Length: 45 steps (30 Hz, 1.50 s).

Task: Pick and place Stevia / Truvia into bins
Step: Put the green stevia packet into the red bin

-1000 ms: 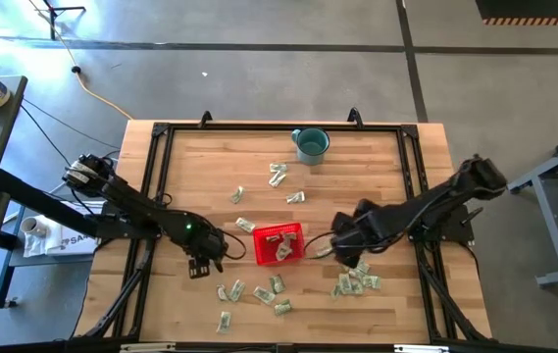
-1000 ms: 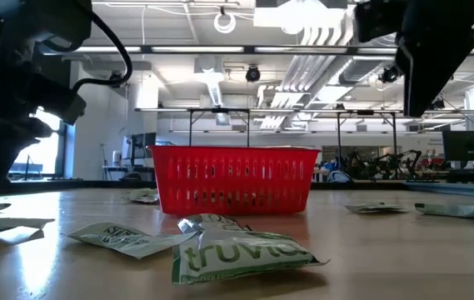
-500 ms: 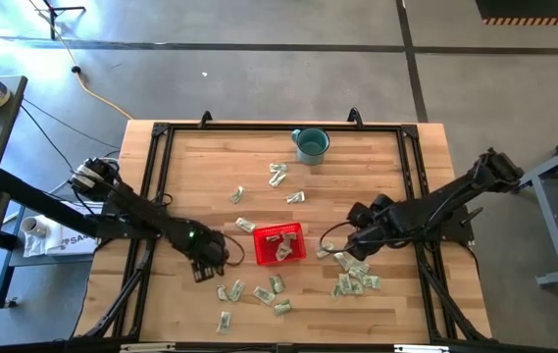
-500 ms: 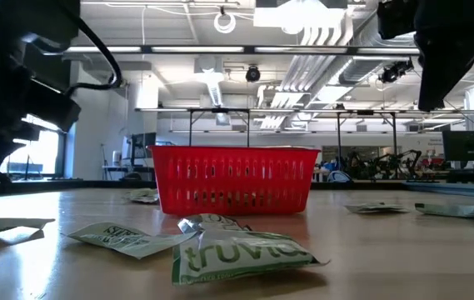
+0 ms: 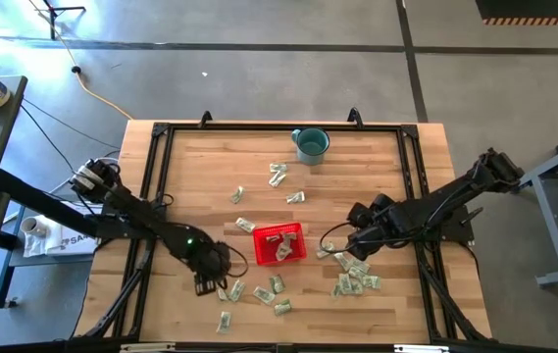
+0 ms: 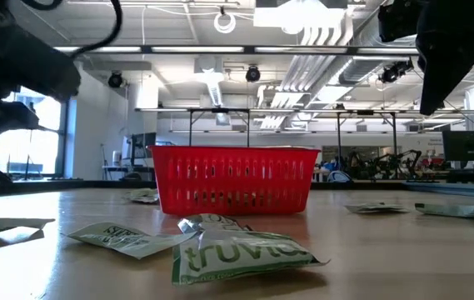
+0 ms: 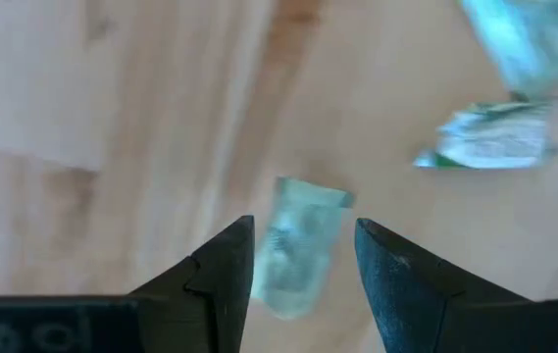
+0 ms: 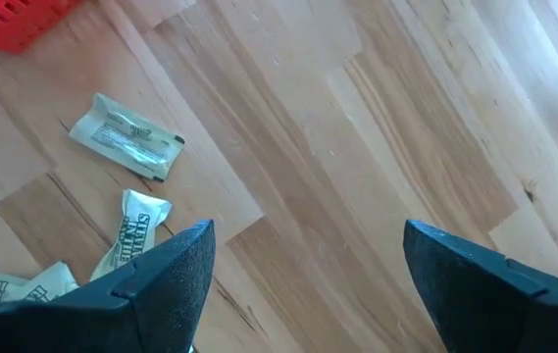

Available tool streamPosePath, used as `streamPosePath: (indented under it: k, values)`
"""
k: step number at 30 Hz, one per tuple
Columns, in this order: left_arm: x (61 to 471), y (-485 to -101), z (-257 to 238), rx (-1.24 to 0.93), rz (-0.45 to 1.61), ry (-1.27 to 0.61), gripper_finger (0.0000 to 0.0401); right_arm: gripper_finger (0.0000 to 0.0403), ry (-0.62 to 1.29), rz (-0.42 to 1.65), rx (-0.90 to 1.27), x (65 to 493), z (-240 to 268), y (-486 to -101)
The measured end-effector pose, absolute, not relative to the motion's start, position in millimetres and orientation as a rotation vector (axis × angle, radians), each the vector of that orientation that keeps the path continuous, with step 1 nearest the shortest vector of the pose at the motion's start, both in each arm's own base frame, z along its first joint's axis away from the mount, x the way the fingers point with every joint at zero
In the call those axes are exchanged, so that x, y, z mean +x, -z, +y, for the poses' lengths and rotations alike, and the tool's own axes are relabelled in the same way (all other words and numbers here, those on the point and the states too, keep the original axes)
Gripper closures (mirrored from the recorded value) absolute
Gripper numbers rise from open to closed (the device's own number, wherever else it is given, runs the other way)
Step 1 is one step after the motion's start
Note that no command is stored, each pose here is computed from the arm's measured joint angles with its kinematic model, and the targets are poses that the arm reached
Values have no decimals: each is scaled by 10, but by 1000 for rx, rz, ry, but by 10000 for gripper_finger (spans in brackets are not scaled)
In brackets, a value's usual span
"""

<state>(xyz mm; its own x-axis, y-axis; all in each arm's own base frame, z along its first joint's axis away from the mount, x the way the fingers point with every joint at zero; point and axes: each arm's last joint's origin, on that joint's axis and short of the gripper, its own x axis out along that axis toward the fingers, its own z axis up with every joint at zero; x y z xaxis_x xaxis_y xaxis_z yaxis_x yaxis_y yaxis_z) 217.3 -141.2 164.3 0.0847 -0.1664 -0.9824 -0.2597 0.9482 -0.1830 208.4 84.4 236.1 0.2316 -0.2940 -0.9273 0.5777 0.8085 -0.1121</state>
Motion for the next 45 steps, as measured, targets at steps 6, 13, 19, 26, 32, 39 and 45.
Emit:
streamPosePath:
  k: [6,13,19,26,32,39,45]
  values:
    - [2032,-1586,-1583,-223,1489,-99,190,84,615,1191,289,2085,847,-2361]
    - [2006,-1463,-1651,-171,1516,-128,190,84,616,1188,286,2086,846,-2361]
    - [2038,-1343,-1668,-127,1552,-139,198,84,615,1187,283,2087,846,-2362]
    - [2050,-1324,-1665,-69,1525,-130,308,84,615,1187,283,2087,846,-2363]
    - [2118,-1347,-1593,-92,1494,-154,377,84,589,1207,278,2073,874,-2360]
    - [2574,-1507,-1294,-100,1219,-205,365,84,584,1187,252,2006,986,-2345]
    - [3002,-1748,-978,-164,1041,-149,378,84,617,1230,333,1879,1062,-2140]
